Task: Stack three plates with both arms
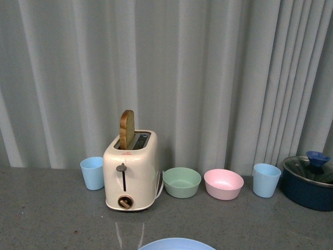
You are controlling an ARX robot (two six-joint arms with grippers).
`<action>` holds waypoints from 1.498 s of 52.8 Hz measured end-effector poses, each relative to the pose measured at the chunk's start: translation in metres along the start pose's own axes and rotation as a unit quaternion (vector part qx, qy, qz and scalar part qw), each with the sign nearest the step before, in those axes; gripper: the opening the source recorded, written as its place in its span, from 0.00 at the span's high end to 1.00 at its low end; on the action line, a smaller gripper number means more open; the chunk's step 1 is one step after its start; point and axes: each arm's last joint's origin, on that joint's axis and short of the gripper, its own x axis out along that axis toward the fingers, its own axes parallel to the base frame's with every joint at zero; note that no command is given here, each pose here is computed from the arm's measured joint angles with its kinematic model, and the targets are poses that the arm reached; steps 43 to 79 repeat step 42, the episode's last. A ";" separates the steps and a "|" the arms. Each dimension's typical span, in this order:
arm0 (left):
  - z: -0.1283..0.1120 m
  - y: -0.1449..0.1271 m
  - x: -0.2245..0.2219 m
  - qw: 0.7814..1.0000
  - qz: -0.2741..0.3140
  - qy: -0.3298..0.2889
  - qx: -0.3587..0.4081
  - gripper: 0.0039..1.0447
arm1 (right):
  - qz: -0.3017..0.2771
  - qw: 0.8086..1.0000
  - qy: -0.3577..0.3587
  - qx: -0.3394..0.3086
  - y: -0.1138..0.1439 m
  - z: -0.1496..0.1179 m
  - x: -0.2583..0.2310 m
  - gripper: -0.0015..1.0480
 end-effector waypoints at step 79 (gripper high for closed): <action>0.000 0.000 0.000 1.000 0.000 0.000 0.000 0.06 | 0.000 1.000 0.000 0.000 0.000 0.000 0.000 0.07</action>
